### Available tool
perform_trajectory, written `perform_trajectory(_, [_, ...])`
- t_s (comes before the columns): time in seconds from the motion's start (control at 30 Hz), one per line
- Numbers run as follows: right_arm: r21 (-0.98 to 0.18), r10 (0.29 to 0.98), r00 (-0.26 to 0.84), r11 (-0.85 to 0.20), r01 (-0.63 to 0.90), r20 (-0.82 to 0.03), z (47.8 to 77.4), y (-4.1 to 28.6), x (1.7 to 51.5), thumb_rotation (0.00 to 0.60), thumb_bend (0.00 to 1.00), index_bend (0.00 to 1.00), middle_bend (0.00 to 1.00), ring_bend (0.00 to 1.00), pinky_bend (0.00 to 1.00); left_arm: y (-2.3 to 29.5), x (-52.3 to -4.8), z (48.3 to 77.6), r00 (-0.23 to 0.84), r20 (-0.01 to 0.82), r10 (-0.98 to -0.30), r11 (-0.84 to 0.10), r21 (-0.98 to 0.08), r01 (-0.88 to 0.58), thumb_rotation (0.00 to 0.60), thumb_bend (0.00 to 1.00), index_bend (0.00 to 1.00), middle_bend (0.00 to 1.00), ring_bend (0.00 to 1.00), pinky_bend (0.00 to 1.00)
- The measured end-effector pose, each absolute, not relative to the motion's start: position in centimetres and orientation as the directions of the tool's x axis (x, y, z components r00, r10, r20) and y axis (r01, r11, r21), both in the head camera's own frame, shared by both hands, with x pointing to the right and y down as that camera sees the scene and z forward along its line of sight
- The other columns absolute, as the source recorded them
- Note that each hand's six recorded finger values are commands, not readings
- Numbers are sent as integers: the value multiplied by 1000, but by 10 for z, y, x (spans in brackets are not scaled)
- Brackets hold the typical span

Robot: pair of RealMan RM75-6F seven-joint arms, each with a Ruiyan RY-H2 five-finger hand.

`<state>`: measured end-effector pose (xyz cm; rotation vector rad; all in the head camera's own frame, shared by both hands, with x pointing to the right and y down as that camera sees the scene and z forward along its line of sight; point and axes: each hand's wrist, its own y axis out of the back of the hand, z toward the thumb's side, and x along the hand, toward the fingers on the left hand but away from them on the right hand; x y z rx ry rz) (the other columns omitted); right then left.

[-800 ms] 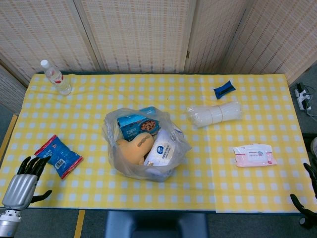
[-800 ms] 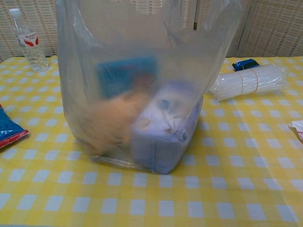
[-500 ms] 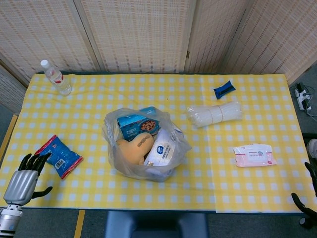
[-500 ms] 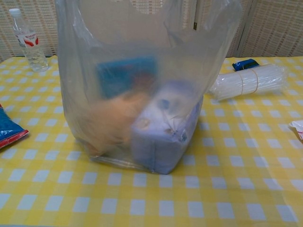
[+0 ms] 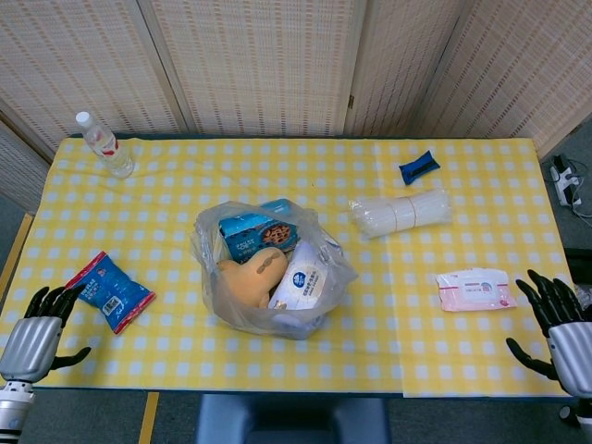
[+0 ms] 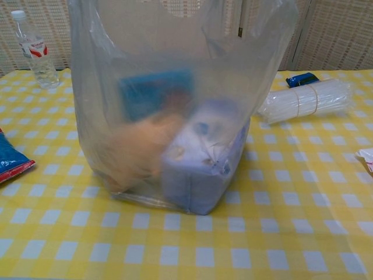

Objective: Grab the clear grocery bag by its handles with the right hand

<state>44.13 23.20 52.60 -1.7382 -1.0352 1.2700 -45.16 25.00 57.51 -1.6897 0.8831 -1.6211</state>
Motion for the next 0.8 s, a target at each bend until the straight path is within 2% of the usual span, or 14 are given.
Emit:
perform_trajectory(0.23, [-789, 850, 358, -505, 349, -385, 529, 197, 413, 600, 306, 0, 0, 0, 0, 253, -459, 576, -38, 590, -807, -589, -808, -27, 600, 193, 33, 182, 107, 7])
perform_trajectory(0.37, [-683, 783, 499, -595, 424, -372, 532, 174, 390, 600, 307, 0, 0, 0, 0, 254, -462, 577, -62, 593, -803, -593, -805, -17, 600, 193, 32, 182, 107, 9])
perform_trajectory(0.6, [-538, 680, 657, -704, 463, -325, 535, 140, 355, 600, 306, 0, 0, 0, 0, 252, -465, 585, -84, 605, -792, -606, -795, -12, 600, 193, 17, 182, 109, 12])
perform_trajectory(0.8, [-493, 620, 720, -754, 434, -314, 540, 117, 329, 600, 292, 0, 0, 0, 0, 249, -467, 588, -99, 610, -787, -612, -791, -13, 600, 192, 9, 182, 110, 13])
